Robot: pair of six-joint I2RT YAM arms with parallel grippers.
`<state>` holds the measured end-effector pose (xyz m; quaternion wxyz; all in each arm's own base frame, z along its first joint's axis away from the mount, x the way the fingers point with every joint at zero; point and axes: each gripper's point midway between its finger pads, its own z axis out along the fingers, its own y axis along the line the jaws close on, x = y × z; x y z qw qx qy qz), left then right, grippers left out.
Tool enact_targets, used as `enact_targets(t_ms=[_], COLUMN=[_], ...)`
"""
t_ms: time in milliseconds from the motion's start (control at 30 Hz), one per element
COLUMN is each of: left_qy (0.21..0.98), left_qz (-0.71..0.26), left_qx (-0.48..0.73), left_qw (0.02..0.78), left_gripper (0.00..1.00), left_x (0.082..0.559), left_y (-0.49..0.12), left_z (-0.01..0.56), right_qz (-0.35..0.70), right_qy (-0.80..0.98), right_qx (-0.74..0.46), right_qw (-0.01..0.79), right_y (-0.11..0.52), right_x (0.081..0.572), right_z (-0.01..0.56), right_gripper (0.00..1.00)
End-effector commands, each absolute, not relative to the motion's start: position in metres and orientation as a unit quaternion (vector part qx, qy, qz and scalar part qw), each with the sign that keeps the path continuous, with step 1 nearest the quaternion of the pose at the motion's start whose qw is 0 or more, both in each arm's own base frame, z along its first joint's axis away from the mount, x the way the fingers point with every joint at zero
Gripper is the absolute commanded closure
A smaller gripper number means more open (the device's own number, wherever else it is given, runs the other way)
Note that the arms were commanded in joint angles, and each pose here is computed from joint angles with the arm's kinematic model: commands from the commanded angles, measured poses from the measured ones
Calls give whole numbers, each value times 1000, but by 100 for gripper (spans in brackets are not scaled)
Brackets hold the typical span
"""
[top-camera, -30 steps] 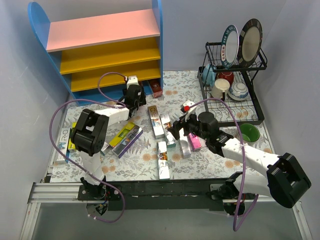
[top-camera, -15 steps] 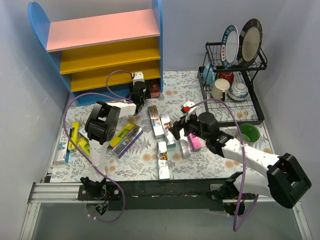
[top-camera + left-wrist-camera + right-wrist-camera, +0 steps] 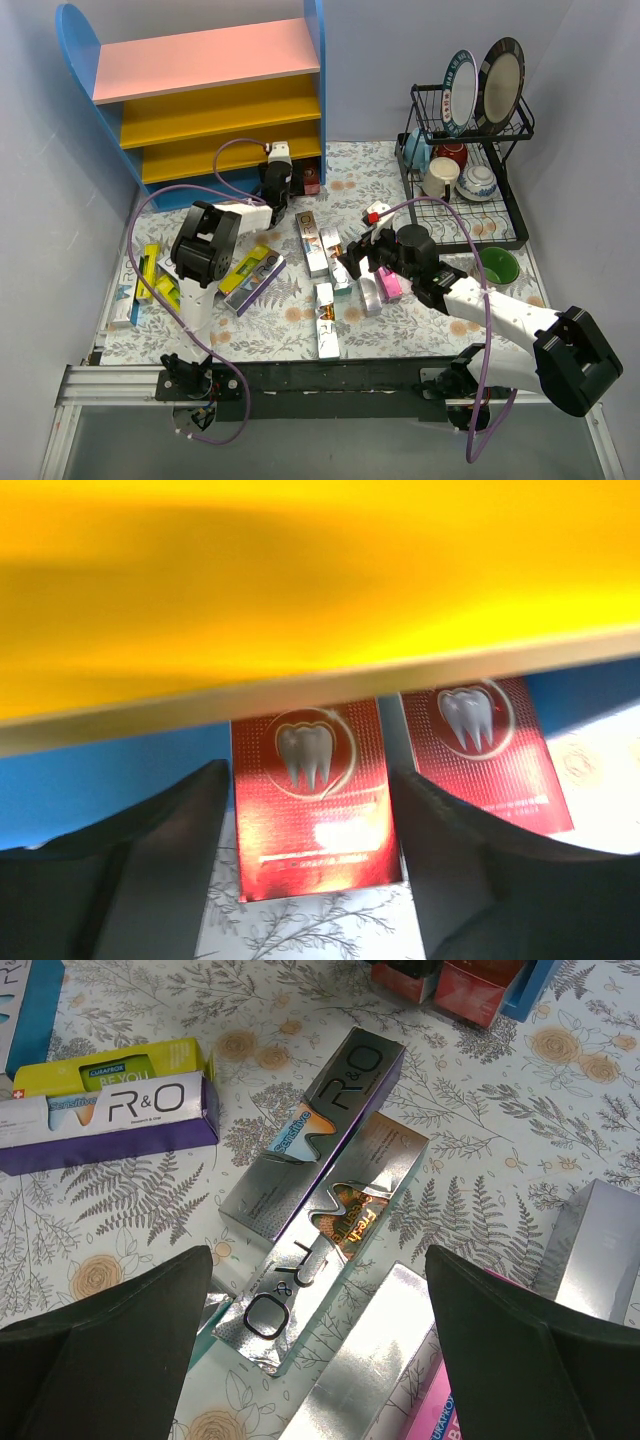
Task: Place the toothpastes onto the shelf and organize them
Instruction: Place the toothpaste on the shelf.
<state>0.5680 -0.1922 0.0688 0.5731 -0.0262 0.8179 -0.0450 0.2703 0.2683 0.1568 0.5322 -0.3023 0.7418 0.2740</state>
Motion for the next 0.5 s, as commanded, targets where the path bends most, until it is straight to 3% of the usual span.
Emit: enact_targets(t_ms=[0,200,467], left_qy=[786,773,747], left_qz=[-97,-125,-184], left_qx=[-20,-45,-121], left_qw=[610,620,628], left_gripper=[30,19,20], left_x=[566,556,539], left_y=[-210,-209,-193], left_z=[120,144,165], right_qz=[278,279,281], right_qy=[721,720,718], right_qx=[-307,-307,-308], right_qw=[556,556,557], right_y=[273,272,273], right_x=[272,272,271], right_z=[171,172,173], right_gripper=[5,5,5])
